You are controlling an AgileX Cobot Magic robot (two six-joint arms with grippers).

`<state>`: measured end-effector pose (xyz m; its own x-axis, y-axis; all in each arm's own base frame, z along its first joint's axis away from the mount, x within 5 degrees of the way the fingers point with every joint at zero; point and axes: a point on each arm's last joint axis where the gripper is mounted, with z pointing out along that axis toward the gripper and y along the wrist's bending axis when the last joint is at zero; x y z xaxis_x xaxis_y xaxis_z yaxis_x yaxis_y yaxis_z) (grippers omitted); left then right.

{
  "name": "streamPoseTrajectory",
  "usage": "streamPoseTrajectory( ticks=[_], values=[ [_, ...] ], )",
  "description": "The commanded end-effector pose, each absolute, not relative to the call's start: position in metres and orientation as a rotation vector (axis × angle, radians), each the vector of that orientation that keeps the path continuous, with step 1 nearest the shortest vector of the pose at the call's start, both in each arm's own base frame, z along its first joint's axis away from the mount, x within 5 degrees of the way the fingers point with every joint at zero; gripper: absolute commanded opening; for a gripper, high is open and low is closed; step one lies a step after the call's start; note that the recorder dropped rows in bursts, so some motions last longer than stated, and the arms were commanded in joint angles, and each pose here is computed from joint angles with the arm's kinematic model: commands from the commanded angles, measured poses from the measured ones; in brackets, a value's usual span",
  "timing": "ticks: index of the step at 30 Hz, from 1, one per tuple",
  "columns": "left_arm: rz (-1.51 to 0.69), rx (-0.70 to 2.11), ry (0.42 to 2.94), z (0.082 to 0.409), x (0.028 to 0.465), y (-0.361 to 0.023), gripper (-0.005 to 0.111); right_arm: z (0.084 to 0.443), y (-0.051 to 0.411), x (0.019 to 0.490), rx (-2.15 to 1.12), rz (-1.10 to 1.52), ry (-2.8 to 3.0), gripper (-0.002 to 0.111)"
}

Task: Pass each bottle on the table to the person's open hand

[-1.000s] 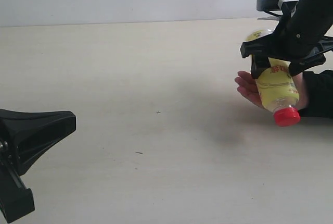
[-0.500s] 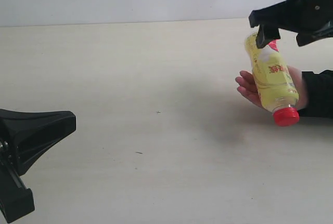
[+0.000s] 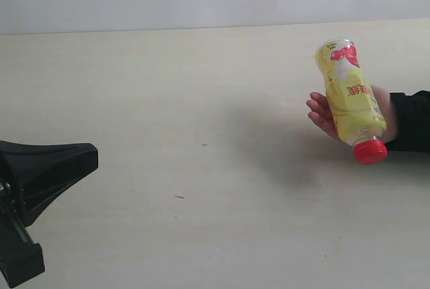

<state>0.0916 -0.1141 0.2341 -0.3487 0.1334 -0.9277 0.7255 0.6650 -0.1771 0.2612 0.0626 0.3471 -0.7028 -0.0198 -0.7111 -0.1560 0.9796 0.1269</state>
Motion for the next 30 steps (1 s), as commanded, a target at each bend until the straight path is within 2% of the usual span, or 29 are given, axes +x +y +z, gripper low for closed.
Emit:
streamPoseTrajectory(
  ticks=[1, 6, 10, 30],
  values=[
    [-0.728, 0.664, 1.836, 0.236, 0.092, -0.113, 0.000, 0.346, 0.060, 0.234, -0.133, 0.298, 2.089, 0.000],
    [-0.728, 0.664, 1.836, 0.236, 0.092, -0.113, 0.000, 0.337, 0.042, 0.179, -0.046, 0.315, 1.776, 0.000],
    [-0.728, 0.664, 1.836, 0.236, 0.092, -0.113, 0.000, 0.325, 0.036, 0.150, 0.011, 0.370, 1.750, 0.000],
    [-0.728, 0.664, 1.836, 0.236, 0.092, -0.113, 0.000, 0.327, 0.035, 0.141, 0.051, 0.416, 1.733, 0.000]
  ],
)
